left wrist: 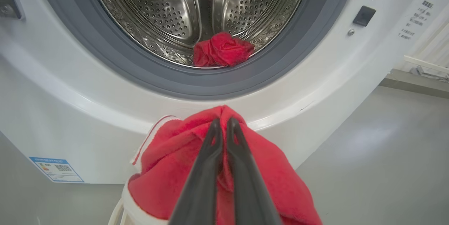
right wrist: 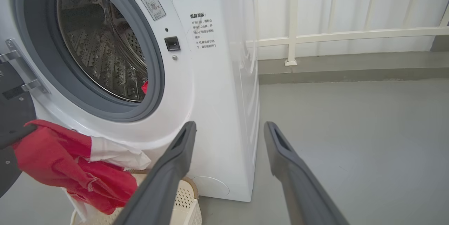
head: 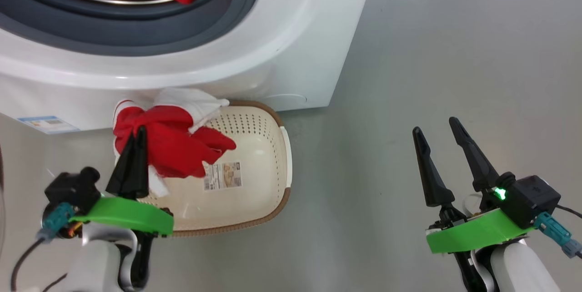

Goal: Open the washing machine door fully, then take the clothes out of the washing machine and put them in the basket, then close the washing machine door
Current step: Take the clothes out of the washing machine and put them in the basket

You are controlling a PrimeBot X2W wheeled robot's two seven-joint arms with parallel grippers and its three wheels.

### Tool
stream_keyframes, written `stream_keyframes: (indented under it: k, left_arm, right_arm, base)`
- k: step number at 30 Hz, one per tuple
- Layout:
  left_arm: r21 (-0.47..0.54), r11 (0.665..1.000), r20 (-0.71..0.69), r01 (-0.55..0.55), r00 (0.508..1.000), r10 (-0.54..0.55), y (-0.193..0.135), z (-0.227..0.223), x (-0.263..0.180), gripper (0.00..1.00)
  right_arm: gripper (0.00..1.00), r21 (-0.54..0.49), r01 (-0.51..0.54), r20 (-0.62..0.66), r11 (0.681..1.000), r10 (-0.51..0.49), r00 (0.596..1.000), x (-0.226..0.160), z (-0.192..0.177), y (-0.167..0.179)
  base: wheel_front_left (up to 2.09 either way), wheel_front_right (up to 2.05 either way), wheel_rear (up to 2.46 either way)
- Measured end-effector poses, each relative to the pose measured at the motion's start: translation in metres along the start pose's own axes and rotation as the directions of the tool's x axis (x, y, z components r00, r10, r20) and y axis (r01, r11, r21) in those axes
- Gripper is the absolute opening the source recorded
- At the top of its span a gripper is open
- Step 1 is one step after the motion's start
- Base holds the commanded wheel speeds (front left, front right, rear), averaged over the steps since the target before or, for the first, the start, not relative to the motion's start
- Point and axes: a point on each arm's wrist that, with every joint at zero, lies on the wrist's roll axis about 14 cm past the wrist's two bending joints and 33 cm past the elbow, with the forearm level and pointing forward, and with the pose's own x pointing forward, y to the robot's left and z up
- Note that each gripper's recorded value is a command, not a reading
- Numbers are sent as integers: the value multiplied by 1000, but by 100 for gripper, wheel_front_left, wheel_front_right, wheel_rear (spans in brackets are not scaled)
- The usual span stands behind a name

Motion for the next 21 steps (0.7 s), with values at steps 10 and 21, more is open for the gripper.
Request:
stream_keyframes:
  k: [10, 21]
  left_arm:
    - [-18, 998, -132, -64, 989, 61, 24, -50, 30, 0]
    - [-30, 993, -406, -115, 909, 93, 34, -145, 35, 0]
  right_arm:
    - [100, 2, 17, -52, 1000, -17, 998, 14, -24, -10]
    - [100, 7, 41, -121, 999, -40, 992, 25, -56, -22]
  base:
    - [0, 0, 0]
    - [0, 0, 0]
